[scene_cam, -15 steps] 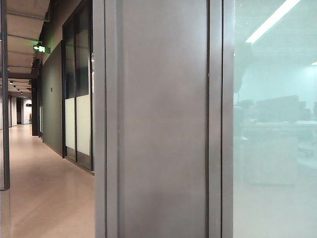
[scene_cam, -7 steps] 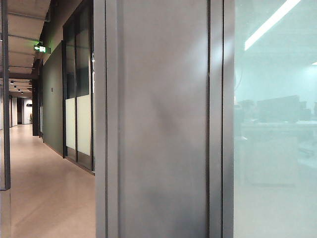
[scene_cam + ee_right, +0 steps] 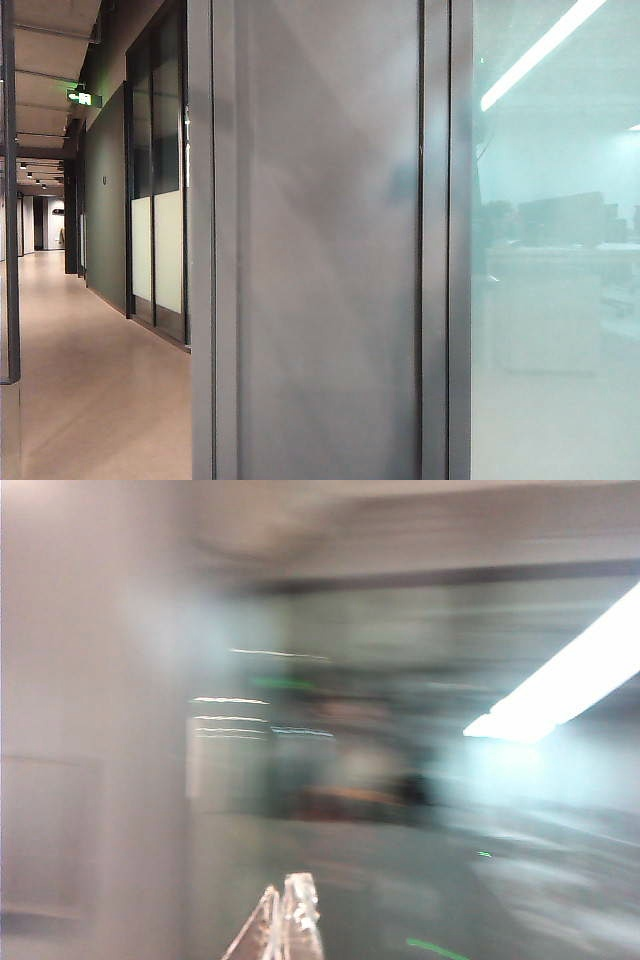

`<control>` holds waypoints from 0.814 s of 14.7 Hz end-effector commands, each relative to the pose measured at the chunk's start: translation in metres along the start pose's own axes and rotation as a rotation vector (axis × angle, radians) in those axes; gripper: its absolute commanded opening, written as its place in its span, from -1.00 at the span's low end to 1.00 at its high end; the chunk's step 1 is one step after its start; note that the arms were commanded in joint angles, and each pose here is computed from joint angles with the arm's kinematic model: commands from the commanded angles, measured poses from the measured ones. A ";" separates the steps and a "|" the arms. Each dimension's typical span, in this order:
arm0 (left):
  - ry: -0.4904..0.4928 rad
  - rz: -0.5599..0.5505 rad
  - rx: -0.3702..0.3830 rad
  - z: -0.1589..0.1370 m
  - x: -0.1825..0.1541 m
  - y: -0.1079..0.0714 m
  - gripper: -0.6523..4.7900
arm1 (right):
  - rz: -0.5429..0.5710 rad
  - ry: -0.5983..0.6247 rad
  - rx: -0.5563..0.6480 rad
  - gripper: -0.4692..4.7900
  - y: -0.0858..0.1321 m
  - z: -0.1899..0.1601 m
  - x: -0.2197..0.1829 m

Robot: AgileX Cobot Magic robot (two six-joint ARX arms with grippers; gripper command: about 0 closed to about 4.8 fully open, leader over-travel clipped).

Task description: Raise the arm to find the leftmost switch on the wall and turn off the lights.

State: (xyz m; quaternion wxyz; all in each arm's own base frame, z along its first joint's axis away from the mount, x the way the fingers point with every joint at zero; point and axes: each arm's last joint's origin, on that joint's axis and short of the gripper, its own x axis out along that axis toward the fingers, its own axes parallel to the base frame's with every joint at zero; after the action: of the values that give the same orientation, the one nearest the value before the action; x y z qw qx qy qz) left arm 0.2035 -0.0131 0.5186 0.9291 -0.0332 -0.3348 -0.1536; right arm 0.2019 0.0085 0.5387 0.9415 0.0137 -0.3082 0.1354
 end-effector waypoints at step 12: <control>0.071 -0.208 -0.331 -0.003 0.048 -0.038 -0.78 | 0.671 0.235 0.380 -0.83 0.075 -0.005 0.058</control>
State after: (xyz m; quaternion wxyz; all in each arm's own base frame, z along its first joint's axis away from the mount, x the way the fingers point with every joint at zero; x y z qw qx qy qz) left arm 0.2287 -0.0550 0.5405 0.9037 -0.1394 -0.2856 -0.2868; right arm 0.2325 0.0961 0.5618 0.8563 0.0697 -0.1503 0.4891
